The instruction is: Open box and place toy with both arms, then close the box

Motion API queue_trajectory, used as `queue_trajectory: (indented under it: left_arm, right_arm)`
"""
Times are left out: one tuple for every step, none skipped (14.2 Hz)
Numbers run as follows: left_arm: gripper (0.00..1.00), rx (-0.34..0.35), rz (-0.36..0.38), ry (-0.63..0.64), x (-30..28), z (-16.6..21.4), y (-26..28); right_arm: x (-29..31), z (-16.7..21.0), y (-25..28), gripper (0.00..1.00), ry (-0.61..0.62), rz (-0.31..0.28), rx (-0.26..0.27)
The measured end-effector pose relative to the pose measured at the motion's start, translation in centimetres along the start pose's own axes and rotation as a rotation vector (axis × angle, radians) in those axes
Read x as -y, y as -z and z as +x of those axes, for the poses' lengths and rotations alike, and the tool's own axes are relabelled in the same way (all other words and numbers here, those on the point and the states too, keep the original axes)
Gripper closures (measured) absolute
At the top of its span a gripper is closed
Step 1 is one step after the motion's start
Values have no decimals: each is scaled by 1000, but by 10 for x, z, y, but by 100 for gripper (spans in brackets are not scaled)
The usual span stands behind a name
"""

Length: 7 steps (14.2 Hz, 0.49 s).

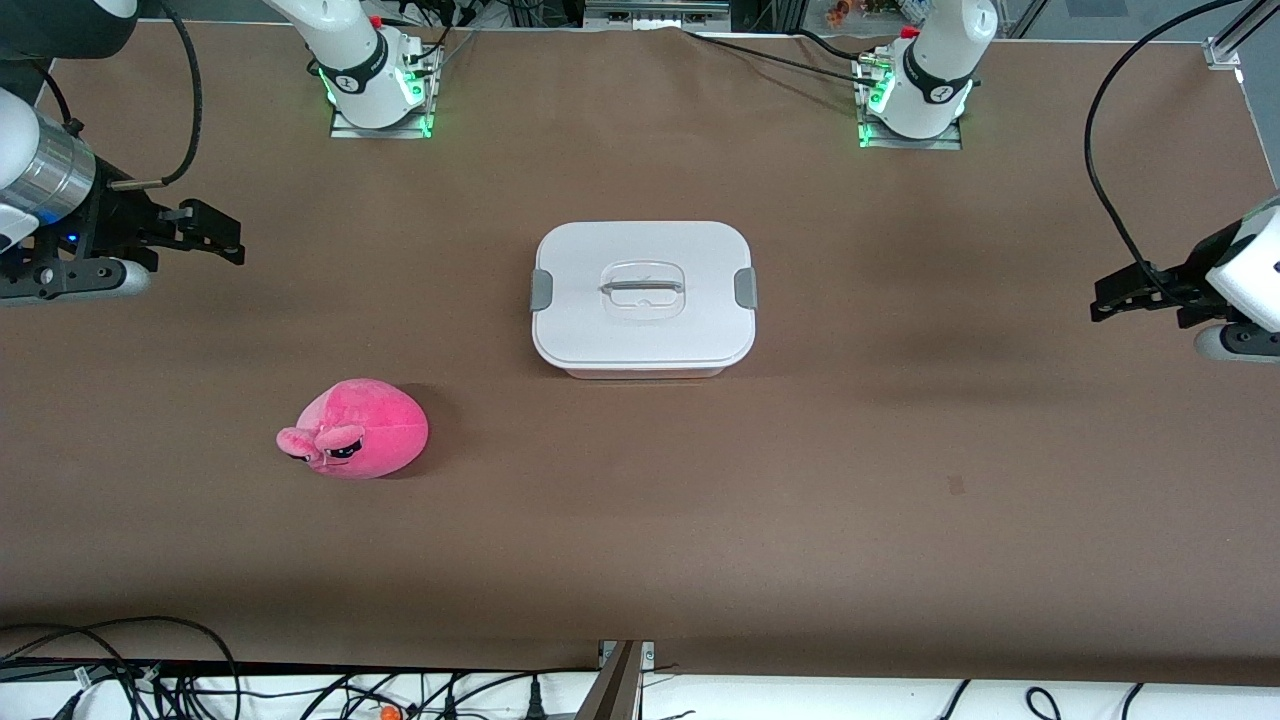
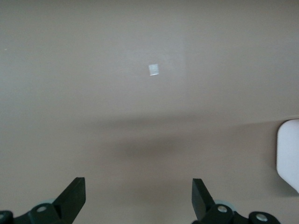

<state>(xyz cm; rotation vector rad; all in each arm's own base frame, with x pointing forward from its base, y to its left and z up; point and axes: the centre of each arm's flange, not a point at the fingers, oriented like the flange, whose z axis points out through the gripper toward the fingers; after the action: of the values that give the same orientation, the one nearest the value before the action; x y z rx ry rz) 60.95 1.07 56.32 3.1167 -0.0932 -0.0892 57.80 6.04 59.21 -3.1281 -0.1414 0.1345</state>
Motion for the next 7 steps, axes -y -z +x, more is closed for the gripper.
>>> queue_trajectory:
  left_arm:
    - [0,1,-13,-18,-12,1,-1]
    - [0,2,-28,-43,-28,2,-2]
    - [0,6,-38,-78,-49,3,-4]
    - [0,13,-42,-119,-73,4,-8]
    - [0,23,-44,-165,-101,4,-13]
    - [0,36,-45,-212,-129,3,-20]
    - [0,50,-45,-261,-160,1,-28]
  right_arm:
    - [0,0,0,0,0,0,0]
    - [0,0,0,0,0,0,0]
    - [0,0,0,0,1,0,0]
    - [0,0,0,0,1,0,0]
    - [1,0,0,0,1,0,0]
    - [1,0,0,0,1,0,0]
    - [1,0,0,0,1,0,0]
